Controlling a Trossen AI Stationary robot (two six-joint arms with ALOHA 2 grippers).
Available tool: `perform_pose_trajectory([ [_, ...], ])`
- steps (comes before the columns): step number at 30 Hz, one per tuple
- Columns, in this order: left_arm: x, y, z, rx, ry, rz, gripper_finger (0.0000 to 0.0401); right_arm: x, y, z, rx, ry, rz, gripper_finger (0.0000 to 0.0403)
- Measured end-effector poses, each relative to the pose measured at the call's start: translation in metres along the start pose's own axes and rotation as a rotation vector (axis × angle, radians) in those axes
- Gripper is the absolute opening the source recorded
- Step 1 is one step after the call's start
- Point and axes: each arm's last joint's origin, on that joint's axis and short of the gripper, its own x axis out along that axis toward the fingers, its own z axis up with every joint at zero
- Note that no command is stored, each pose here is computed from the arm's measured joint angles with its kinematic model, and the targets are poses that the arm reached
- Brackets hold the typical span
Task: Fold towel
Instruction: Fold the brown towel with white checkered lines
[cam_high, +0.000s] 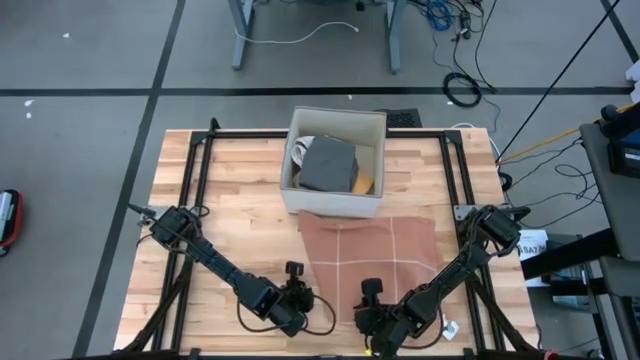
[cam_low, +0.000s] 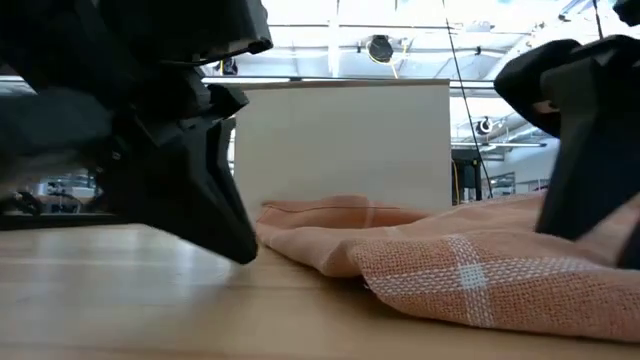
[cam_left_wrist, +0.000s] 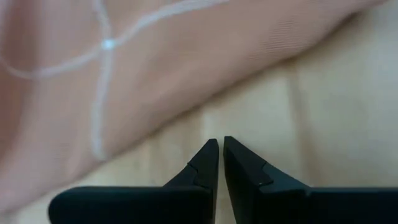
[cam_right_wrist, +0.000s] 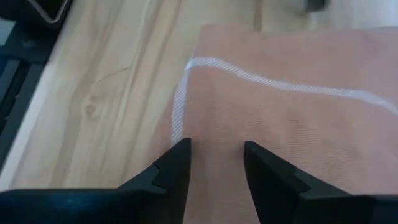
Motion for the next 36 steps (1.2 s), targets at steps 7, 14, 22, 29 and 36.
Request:
perform_pose_trajectory([
  [7,0.0,-0.002,0.002,0.126,-0.065,0.063,0.005,0.001,0.001,-0.002,-0.006,0.04,0.046,0.011],
  [14,0.005,0.007,0.005,0.145,-0.071,0.138,0.0118,0.001,0.001,-0.002,0.009,0.04,0.045,0.0088],
  [22,0.013,0.017,0.0,0.245,-0.026,0.119,0.014,0.001,0.001,-0.002,0.018,0.04,0.045,0.0084],
  [29,0.024,0.029,-0.007,0.275,-0.022,0.127,0.014,0.001,0.001,-0.002,0.037,0.04,0.045,0.0084],
  [36,0.031,0.039,-0.002,0.319,-0.043,0.15,0.0114,0.001,0.002,-0.002,0.048,0.051,0.075,0.0081],
])
